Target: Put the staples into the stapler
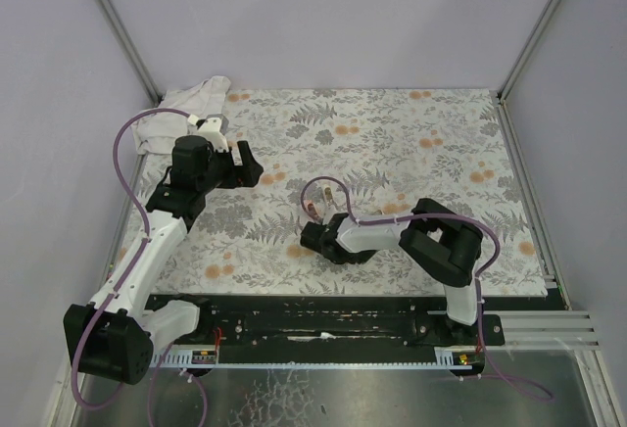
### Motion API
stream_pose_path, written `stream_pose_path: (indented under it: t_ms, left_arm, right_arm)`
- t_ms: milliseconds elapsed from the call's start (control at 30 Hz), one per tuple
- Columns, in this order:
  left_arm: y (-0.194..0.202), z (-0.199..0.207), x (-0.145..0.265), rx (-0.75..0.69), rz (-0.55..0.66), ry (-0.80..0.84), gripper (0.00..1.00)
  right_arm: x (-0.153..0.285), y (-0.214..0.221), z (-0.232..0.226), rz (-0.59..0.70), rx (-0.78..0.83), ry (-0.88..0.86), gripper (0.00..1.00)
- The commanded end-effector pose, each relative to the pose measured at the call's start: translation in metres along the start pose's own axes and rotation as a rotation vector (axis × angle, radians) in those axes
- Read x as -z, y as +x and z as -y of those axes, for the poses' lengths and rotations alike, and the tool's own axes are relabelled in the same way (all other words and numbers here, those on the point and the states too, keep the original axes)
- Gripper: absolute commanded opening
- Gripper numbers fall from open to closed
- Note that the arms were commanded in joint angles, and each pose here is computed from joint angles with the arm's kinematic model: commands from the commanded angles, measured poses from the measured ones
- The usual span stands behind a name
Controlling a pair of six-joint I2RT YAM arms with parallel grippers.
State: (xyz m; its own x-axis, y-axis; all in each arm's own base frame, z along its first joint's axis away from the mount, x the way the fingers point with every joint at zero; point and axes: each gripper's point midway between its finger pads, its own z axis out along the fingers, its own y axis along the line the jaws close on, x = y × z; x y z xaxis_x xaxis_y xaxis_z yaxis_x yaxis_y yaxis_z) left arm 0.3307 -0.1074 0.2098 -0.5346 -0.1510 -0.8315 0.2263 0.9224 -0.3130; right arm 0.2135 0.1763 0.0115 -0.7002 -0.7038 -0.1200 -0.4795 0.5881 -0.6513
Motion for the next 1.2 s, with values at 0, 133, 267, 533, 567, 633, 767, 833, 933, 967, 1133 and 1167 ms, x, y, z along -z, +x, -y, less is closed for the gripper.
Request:
stream_pose_path:
  t_ms: [0,133,267,533,567,633,767,833,933,967,1133,1167]
  left_arm:
    - [-0.013,0.004,0.004,-0.012,0.06,0.025,0.86]
    - [-0.013,0.005,0.005,-0.012,0.061,0.028,0.86]
    - [-0.014,0.005,0.005,-0.013,0.066,0.03,0.86]
    - [-0.015,0.004,0.006,-0.013,0.069,0.028,0.86]
    - [-0.014,0.004,0.006,-0.012,0.067,0.026,0.86]
    - [-0.014,0.004,0.006,-0.012,0.068,0.026,0.86]
    - [-0.013,0.004,0.004,-0.011,0.063,0.028,0.86]
    - [-0.012,0.004,0.004,-0.011,0.059,0.031,0.86]
    - [-0.011,0.003,0.003,-0.01,0.057,0.026,0.86]
    - [-0.011,0.003,0.004,-0.01,0.058,0.026,0.86]
    - [-0.013,0.001,0.005,-0.011,0.068,0.013,0.86]
    - [-0.013,0.003,0.005,0.046,0.066,0.014,0.86]
  right_arm:
    - [0.006,-0.002,-0.016,-0.002,-0.037,-0.022,0.15]
    - [0.012,-0.004,-0.028,-0.002,-0.05,-0.078,0.22]
    - [0.019,-0.007,-0.034,0.003,-0.063,-0.119,0.29]
    - [0.043,-0.013,-0.034,0.047,-0.123,-0.233,0.42]
    - [0.048,-0.015,-0.034,0.061,-0.137,-0.258,0.43]
    - [0.057,-0.018,-0.031,0.094,-0.167,-0.296,0.47]
    - [0.067,-0.023,-0.023,0.137,-0.22,-0.352,0.53]
    - [0.065,-0.024,-0.019,0.144,-0.262,-0.394,0.54]
    - [0.056,-0.023,-0.011,0.14,-0.328,-0.455,0.56]
    - [0.052,-0.023,-0.008,0.141,-0.351,-0.473,0.57]
    - [0.038,-0.019,0.002,0.14,-0.42,-0.514,0.59]
    - [0.035,-0.018,0.004,0.137,-0.427,-0.516,0.59]
